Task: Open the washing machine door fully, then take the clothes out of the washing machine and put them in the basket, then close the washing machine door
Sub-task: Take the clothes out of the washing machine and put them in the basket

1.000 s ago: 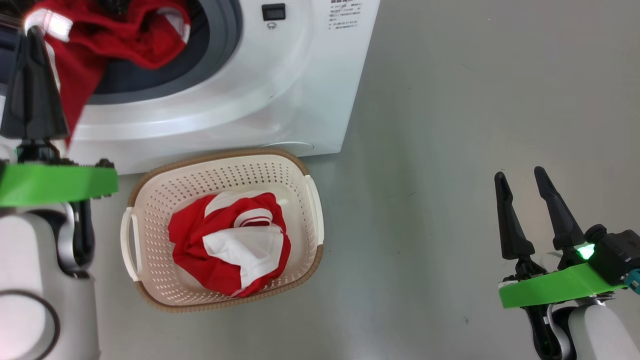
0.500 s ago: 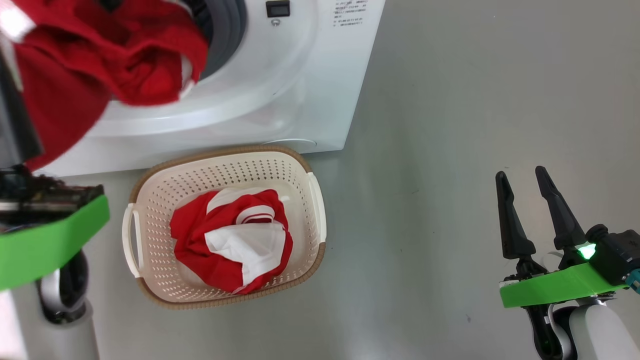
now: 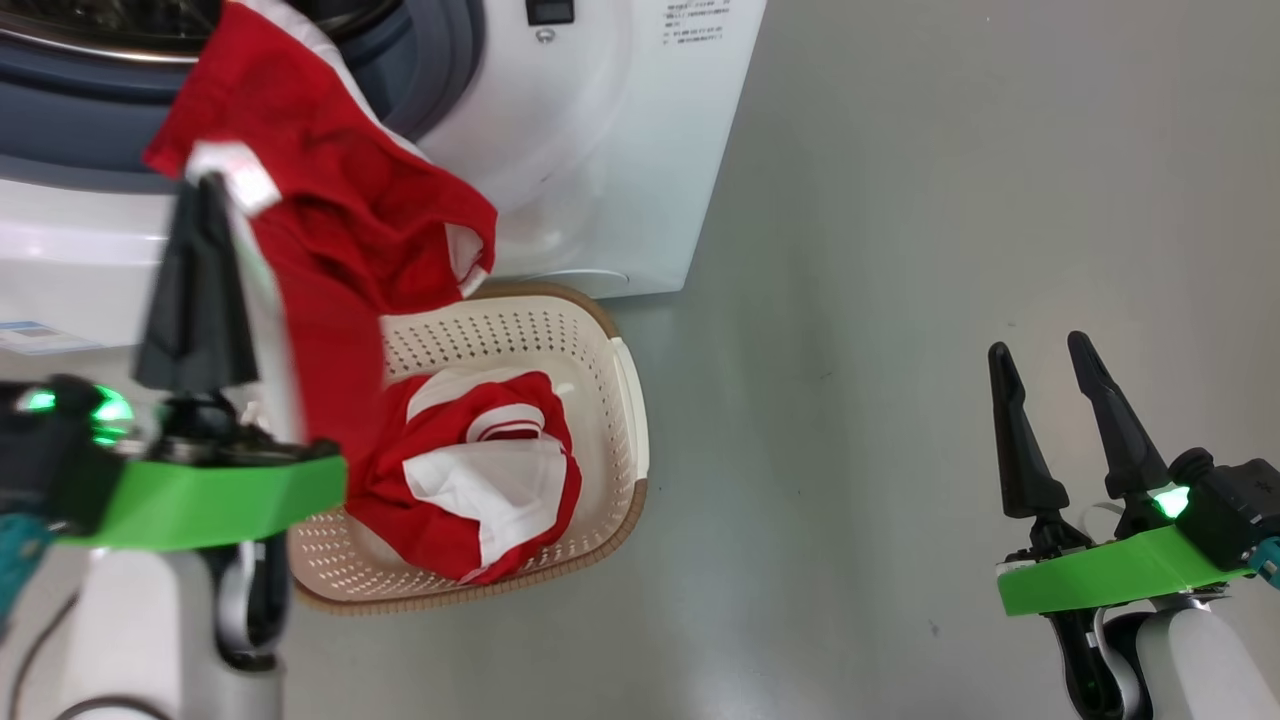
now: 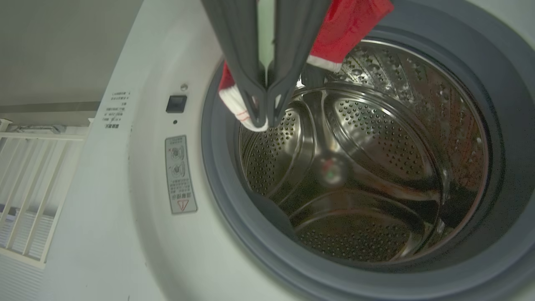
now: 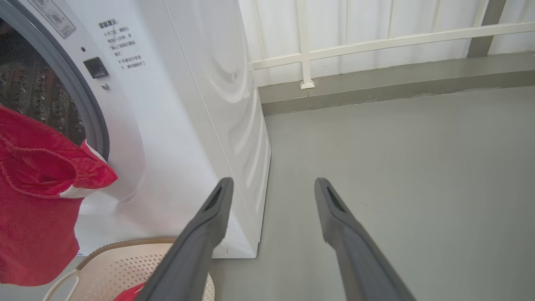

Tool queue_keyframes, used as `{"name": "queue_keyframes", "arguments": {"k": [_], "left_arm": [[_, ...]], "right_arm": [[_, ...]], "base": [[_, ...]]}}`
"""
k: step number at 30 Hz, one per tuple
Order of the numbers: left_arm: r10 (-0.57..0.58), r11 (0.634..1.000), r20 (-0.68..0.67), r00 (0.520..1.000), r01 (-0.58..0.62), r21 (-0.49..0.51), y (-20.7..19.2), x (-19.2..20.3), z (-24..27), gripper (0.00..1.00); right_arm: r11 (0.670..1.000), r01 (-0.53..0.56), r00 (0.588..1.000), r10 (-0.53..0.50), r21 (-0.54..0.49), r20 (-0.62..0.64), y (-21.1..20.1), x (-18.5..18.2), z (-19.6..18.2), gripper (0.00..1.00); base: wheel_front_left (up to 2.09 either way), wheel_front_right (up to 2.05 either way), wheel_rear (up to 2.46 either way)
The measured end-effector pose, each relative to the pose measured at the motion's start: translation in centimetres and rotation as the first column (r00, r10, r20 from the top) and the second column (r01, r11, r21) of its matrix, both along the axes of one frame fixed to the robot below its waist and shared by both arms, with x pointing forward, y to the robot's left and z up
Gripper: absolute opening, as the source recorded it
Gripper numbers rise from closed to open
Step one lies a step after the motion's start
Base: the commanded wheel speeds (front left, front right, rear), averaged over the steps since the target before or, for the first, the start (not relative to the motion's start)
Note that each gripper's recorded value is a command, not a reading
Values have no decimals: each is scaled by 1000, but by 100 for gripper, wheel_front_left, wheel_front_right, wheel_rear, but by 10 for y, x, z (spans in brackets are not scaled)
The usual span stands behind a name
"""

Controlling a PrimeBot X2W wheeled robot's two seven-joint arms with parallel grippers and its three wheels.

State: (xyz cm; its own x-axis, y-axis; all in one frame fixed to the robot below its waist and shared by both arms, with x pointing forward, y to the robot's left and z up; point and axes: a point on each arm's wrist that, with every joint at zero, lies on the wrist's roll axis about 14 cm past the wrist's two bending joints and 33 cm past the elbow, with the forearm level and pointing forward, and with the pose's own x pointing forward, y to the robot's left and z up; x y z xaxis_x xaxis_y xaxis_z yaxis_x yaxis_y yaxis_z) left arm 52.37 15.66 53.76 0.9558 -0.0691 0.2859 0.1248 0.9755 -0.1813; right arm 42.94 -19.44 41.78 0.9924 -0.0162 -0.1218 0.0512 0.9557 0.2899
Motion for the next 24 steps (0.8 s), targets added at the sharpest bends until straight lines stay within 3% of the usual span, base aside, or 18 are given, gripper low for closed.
{"name": "queue_keyframes", "arguments": {"k": [6,14,24], "left_arm": [[-47,999,-205,978,44,-18,-17,0,-70,0],[-84,996,-471,878,83,-23,-31,-17,-167,0],[-99,993,-624,775,113,-17,-42,-8,-234,0]], "right_arm": [[1000,4,1000,-4,-2,-17,-2,1,-7,100],[1000,11,998,-11,-6,-54,-4,3,-23,100],[1000,16,998,-17,-12,-68,-7,20,-38,100]], "base": [[0,0,0],[0,0,0],[0,0,0]]}}
